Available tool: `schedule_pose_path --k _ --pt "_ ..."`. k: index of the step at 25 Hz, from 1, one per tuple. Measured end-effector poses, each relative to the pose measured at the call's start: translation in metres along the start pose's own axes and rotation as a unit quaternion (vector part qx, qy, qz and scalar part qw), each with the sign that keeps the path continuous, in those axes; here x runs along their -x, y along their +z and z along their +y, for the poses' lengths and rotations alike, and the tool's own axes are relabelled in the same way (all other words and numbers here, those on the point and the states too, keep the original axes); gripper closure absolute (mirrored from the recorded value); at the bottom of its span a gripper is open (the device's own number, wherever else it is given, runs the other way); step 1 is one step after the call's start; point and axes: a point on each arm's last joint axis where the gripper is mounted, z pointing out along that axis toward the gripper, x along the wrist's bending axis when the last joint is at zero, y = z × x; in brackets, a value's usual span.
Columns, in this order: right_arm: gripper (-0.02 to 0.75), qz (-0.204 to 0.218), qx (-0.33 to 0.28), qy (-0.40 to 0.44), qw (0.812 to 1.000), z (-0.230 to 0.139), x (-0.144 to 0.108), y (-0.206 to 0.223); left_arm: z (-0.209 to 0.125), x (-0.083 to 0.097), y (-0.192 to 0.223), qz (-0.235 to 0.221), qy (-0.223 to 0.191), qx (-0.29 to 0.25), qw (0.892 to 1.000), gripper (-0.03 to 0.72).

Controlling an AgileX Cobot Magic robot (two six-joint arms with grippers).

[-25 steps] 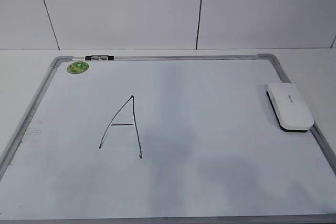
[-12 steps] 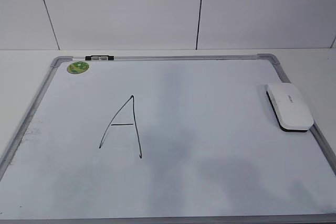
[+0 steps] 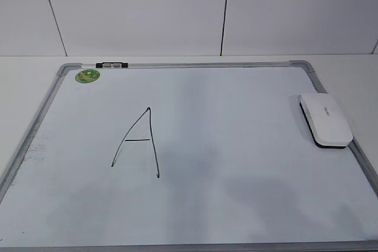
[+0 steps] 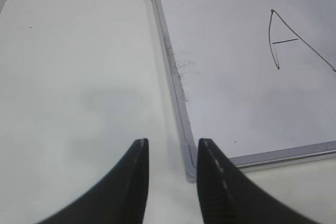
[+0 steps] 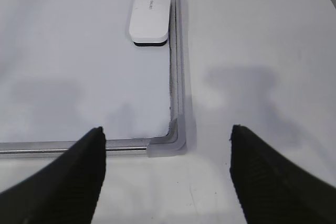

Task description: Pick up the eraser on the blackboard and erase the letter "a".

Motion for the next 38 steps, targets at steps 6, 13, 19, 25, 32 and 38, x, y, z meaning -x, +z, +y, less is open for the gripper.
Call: schedule_pose_path --k 6,13,19,25,32,38 --pt "0.180 -0.004 0.000 0.002 1.000 0.0000 -0.0001 0.0000 0.0002 0.0003 0.0003 0.024 -0.014 -0.001 1.000 0.452" --pt "0.179 -0.004 0.000 0.002 1.000 0.0000 -0.0001 0.0000 0.0002 0.0004 0.0003 0.028 -0.016 -0.001 0.999 0.453" --pt "0.180 -0.004 0.000 0.002 1.000 0.0000 -0.0001 0.0000 0.0002 0.0004 0.0003 0.028 -0.016 -0.001 0.999 0.453" --pt "0.181 -0.004 0.000 0.002 1.000 0.0000 -0.0001 0.0000 0.0002 0.0004 0.0003 0.028 -0.016 -0.001 0.999 0.453" --pt "0.181 -0.004 0.000 0.002 1.000 0.0000 -0.0001 0.0000 0.0002 0.0004 0.0003 0.028 -0.016 -0.001 0.999 0.453" --pt "0.181 -0.004 0.000 0.002 1.000 0.0000 -0.0001 0.0000 0.0002 0.0004 0.0003 0.028 -0.016 -0.001 0.999 0.453"
